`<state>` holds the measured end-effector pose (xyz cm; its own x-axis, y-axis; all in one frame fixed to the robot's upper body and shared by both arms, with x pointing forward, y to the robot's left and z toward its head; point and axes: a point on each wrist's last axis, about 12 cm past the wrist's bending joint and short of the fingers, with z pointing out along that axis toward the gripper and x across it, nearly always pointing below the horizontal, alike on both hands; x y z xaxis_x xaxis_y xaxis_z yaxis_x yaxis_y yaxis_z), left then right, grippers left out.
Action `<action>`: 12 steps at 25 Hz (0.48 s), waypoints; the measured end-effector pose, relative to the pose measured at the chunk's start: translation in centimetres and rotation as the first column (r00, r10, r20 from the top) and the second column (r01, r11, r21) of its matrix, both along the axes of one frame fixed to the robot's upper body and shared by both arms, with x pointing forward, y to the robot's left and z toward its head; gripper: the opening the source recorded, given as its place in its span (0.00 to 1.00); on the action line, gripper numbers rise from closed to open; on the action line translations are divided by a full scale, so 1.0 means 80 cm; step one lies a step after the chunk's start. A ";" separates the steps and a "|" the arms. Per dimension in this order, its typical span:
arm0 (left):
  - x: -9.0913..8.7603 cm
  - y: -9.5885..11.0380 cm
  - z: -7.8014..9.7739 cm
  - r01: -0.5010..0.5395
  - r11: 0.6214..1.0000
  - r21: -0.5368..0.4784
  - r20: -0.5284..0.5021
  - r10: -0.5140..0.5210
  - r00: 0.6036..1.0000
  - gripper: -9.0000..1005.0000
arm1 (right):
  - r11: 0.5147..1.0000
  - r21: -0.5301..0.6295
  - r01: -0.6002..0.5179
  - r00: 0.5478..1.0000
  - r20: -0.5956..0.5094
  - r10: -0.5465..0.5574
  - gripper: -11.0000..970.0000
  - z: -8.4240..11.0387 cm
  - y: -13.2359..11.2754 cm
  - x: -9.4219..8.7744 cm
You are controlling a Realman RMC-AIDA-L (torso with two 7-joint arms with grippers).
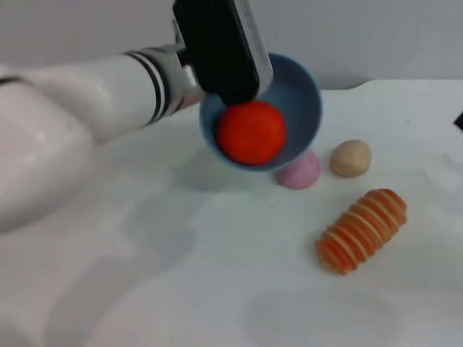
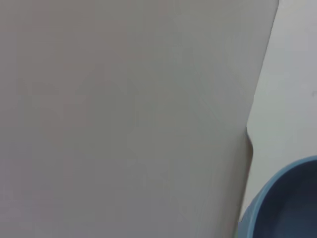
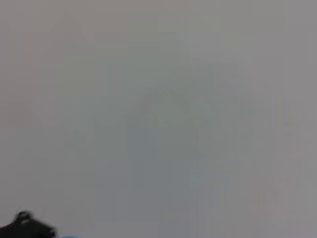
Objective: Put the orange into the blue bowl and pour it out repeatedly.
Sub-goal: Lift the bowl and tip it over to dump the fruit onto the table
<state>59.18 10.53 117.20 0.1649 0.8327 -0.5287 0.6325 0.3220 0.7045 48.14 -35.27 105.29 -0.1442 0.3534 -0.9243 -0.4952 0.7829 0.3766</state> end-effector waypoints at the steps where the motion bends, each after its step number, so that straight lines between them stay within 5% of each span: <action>1: -0.006 -0.001 0.000 0.030 1.000 0.004 0.040 -0.030 0.999 0.01 | 1.000 0.003 0.023 1.000 0.013 -0.024 0.73 -0.001 -0.002 -0.002; 12: -0.072 -0.007 -0.032 0.228 0.946 0.232 0.375 -0.303 0.876 0.01 | 0.998 0.029 0.059 0.997 0.044 -0.061 0.77 0.002 -0.001 0.004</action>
